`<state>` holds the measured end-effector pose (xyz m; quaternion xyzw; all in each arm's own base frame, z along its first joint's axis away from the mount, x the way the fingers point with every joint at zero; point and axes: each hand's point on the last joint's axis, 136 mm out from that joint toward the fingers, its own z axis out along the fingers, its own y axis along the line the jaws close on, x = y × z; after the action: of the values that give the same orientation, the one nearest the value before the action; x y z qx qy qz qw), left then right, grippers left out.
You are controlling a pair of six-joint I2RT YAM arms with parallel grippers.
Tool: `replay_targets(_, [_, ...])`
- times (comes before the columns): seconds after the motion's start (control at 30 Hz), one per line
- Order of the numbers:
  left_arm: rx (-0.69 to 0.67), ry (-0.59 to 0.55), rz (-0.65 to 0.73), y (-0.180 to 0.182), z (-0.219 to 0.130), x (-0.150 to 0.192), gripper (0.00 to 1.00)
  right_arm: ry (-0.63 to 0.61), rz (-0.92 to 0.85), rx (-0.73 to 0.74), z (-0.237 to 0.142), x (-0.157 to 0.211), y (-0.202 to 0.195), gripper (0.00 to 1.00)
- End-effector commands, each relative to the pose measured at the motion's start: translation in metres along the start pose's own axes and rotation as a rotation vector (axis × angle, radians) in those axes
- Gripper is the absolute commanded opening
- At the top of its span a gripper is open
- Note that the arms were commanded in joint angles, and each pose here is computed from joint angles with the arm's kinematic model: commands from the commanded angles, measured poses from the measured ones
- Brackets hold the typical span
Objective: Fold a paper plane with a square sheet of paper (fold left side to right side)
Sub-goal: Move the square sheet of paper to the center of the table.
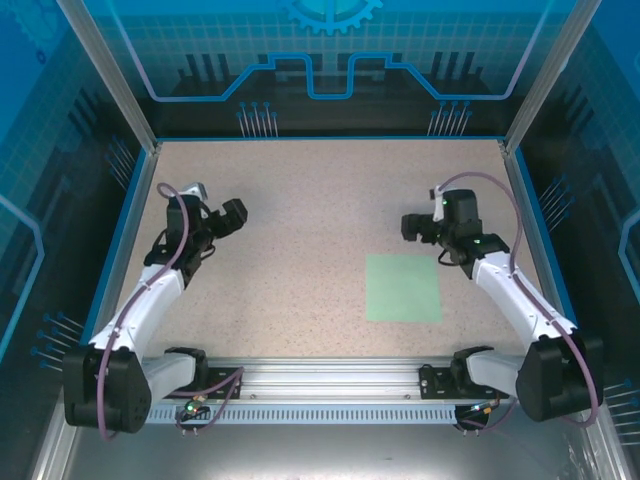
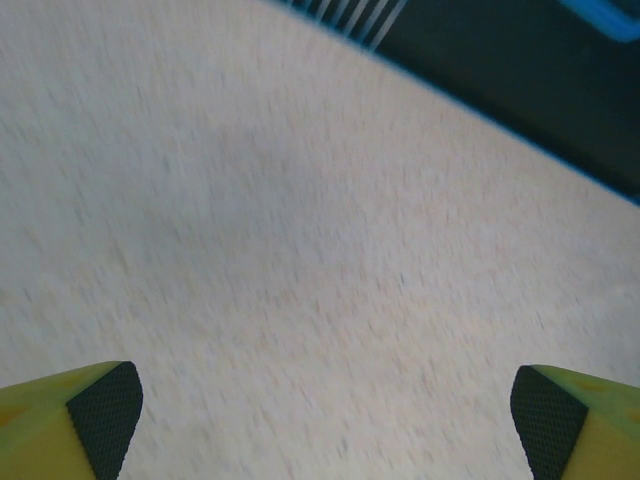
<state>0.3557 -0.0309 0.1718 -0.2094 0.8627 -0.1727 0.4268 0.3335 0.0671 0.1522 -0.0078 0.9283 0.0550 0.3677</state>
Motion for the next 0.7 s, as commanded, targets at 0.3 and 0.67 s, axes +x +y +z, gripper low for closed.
replay_targets(0.3, [0.017,0.391,-0.108,-0.017,0.008,0.092,0.99,0.58,-0.061,0.116,0.026,0.133,0.018,0.99])
replay_targets(0.67, [-0.007,0.403,-0.067,-0.016,0.008,0.096,0.99,0.696,-0.1,0.073,0.064,0.147,0.056,0.99])
